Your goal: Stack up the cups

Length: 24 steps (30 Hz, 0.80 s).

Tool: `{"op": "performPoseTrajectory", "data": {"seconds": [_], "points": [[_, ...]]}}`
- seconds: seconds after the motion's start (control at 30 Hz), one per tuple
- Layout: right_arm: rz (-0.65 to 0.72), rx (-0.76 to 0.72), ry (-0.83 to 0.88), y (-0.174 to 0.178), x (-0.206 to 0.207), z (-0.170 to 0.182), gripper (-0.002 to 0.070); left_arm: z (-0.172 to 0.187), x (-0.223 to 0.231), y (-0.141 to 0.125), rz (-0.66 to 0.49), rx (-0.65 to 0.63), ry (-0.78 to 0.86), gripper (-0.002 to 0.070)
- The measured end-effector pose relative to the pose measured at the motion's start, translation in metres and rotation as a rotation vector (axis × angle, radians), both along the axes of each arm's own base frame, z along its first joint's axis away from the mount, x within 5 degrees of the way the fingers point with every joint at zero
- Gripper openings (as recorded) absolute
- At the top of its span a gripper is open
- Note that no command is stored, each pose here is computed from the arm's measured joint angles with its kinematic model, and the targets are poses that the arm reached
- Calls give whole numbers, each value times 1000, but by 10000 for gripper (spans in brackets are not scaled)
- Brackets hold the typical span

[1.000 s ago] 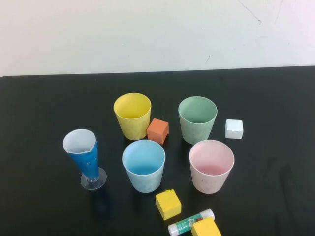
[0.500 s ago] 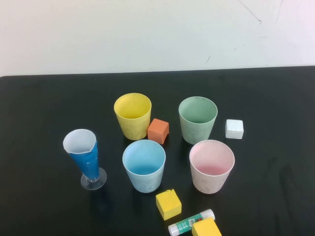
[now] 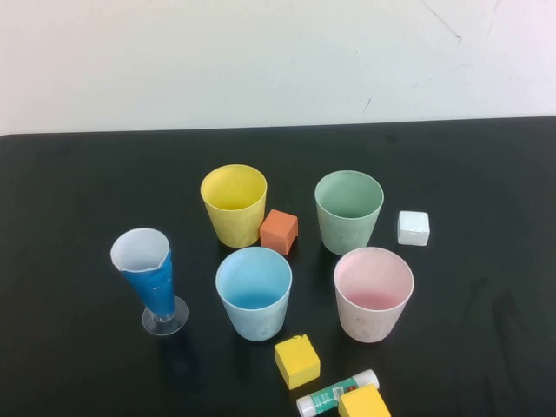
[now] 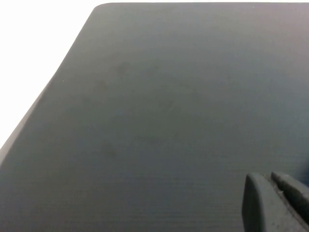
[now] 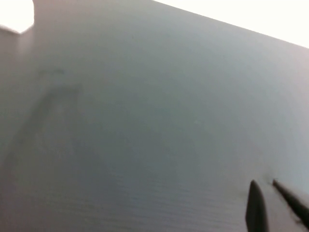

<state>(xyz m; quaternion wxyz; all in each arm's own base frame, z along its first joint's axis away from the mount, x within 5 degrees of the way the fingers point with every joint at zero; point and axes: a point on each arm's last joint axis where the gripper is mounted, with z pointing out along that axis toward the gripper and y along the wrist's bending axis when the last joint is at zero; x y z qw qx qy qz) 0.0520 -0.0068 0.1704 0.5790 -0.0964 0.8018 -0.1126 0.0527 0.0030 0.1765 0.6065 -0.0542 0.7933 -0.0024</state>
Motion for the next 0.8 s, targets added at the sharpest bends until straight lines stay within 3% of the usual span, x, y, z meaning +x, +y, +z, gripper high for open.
{"op": "performPoseTrajectory", "data": {"seconds": [0.27, 0.33, 0.43, 0.67, 0.8], "points": [[0, 328, 3, 9, 0, -1, -3, 0, 0, 0, -1, -7, -1, -2], [4, 413, 5, 12, 0, -1, -3, 1, 0, -2, -5, -68, -20, -2], [8, 593, 11, 17, 0, 1, -3, 4, 1, -8, -18, -292, -53, -2], [12, 963, -3, 26, 0, 7, -3, 21, 3, -18, -24, -1054, -180, -2], [13, 975, -51, 25, 1, 11, -3, 26, 3, -13, 17, -1234, -249, -2]]}}
